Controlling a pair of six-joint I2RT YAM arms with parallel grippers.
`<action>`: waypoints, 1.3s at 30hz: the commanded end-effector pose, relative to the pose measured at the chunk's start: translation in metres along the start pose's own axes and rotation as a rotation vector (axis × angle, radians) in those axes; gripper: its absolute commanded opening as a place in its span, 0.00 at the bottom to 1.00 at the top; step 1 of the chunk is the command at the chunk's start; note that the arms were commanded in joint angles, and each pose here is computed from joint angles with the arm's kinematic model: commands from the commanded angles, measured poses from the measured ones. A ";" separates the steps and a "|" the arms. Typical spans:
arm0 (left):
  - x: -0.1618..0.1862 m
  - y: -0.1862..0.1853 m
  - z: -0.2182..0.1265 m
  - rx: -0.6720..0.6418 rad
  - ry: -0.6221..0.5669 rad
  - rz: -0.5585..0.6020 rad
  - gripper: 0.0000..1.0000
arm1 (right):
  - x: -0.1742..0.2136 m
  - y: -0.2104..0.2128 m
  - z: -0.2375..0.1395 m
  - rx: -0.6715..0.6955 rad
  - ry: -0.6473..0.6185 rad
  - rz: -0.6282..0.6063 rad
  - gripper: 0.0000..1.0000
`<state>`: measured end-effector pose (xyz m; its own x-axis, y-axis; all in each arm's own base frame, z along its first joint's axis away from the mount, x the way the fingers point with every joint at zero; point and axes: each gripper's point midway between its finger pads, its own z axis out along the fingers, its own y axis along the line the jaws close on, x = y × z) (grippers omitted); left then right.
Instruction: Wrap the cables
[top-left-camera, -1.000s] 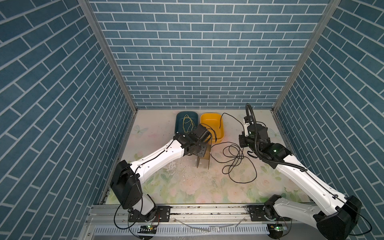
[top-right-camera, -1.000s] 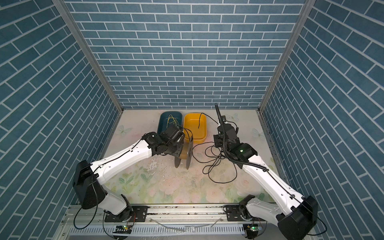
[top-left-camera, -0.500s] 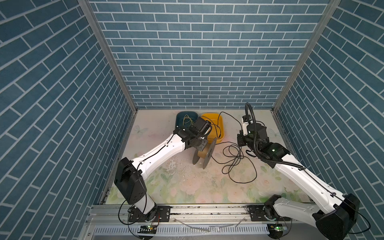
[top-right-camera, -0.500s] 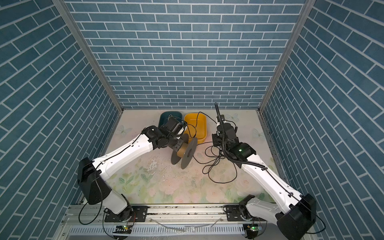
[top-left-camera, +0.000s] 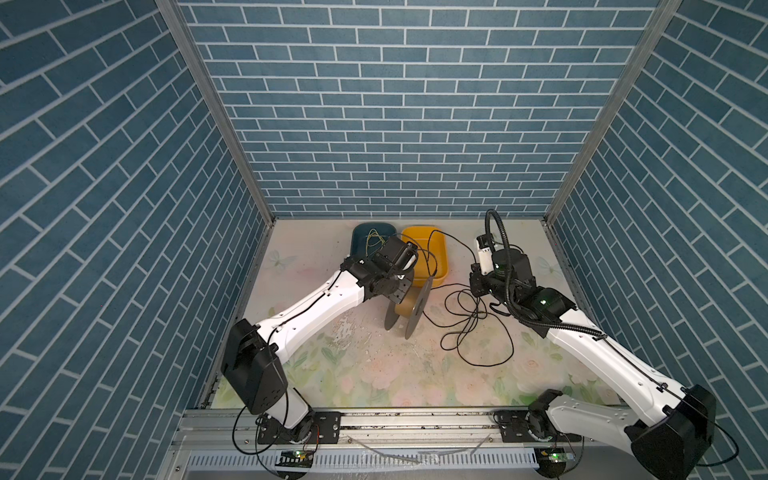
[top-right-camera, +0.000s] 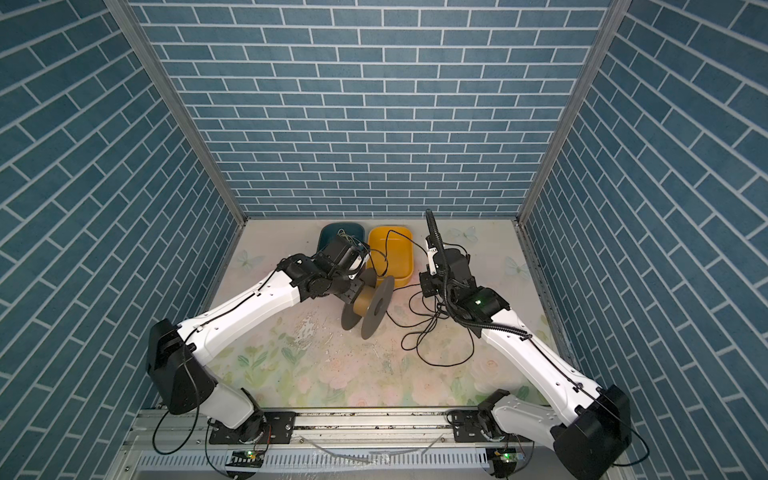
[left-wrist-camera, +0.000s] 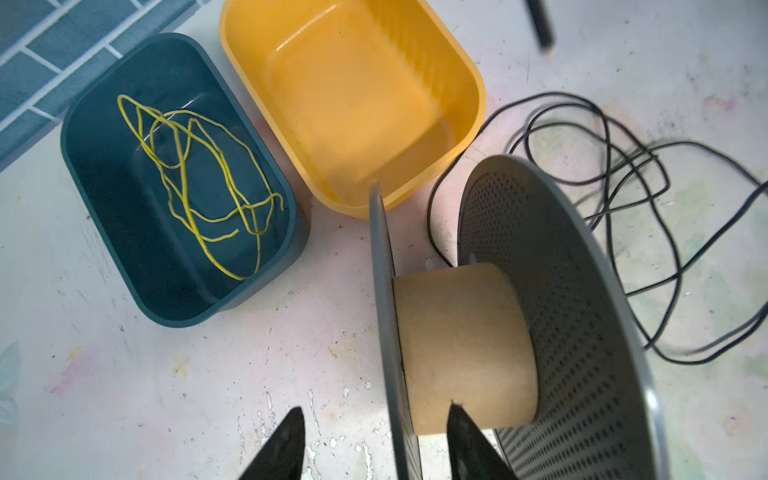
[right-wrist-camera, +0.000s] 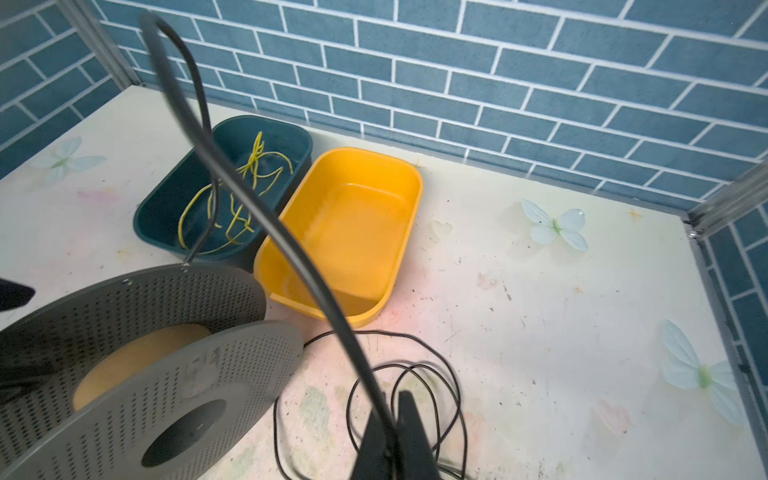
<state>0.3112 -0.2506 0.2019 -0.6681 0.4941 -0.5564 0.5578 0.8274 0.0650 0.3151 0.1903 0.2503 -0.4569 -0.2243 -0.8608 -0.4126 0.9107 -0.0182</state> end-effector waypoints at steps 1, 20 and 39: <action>0.001 0.002 -0.009 0.036 -0.023 -0.036 0.59 | 0.000 0.021 -0.002 -0.129 -0.034 -0.048 0.00; 0.032 0.009 -0.052 0.221 -0.153 -0.217 0.95 | 0.043 0.077 -0.009 -0.478 0.077 -0.120 0.00; 0.016 0.001 -0.034 0.270 -0.232 -0.196 0.83 | 0.078 0.086 -0.009 -0.543 0.208 -0.142 0.00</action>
<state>0.2790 -0.2316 0.2186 -0.6833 0.2213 -0.6958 0.5474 0.7858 -0.2877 0.2426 0.2504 0.1835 -0.5028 -0.4045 -0.7639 -0.7816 0.5901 0.2020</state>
